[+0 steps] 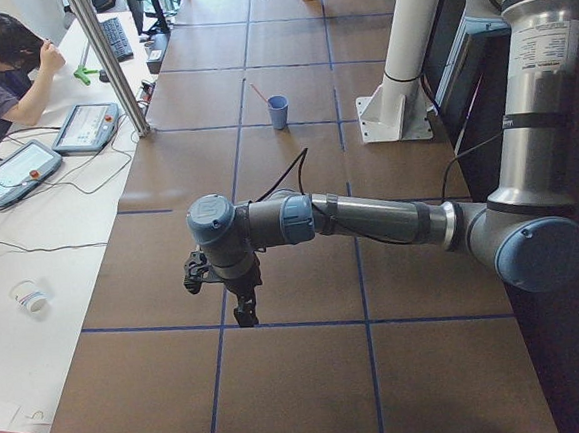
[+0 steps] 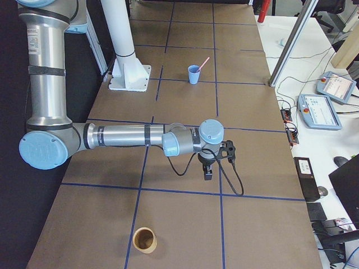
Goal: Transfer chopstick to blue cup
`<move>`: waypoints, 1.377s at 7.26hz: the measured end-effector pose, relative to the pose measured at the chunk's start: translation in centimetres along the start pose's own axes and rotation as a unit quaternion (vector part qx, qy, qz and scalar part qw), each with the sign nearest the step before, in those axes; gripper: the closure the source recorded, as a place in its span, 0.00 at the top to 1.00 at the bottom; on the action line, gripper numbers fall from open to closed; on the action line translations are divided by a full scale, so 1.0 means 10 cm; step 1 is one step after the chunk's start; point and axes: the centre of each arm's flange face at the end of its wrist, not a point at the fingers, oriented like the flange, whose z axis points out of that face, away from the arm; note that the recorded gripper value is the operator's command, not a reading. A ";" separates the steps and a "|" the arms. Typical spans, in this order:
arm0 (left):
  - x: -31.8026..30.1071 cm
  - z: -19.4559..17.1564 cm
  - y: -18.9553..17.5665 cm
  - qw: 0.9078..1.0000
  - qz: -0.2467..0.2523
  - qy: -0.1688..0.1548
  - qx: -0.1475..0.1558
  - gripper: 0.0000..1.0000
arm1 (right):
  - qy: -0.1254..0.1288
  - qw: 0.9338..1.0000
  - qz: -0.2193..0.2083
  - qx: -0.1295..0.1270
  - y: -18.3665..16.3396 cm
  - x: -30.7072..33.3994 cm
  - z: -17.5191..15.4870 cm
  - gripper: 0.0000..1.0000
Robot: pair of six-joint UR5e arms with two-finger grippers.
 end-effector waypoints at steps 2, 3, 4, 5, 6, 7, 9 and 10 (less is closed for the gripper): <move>-0.07 0.08 0.02 1.000 -0.006 0.001 -0.006 1.00 | -0.007 1.000 0.028 0.012 0.00 0.13 -0.16 1.00; -0.12 0.12 0.04 1.000 -0.010 0.005 -0.008 1.00 | -0.007 0.999 0.031 0.015 0.01 0.17 -0.18 1.00; -0.18 0.18 0.05 1.000 -0.012 0.015 -0.007 1.00 | -0.007 0.999 0.033 0.016 0.03 0.21 -0.19 1.00; -0.26 0.27 0.03 1.000 -0.009 0.026 -0.001 1.00 | -0.006 0.999 0.035 0.015 0.05 0.23 -0.18 1.00; -0.34 0.38 0.00 0.999 -0.002 0.034 0.009 1.00 | -0.004 0.999 0.035 0.013 0.07 0.26 -0.17 1.00; -0.40 0.46 -0.03 0.999 0.004 0.038 0.017 1.00 | -0.002 0.999 0.033 0.012 0.10 0.29 -0.15 1.00; -0.44 0.50 -0.05 0.999 0.009 0.040 0.023 1.00 | 0.000 0.999 0.030 0.012 0.11 0.31 -0.14 1.00; -0.43 0.50 -0.05 0.999 0.010 0.040 0.024 1.00 | 0.002 0.999 0.030 0.012 0.11 0.31 -0.14 1.00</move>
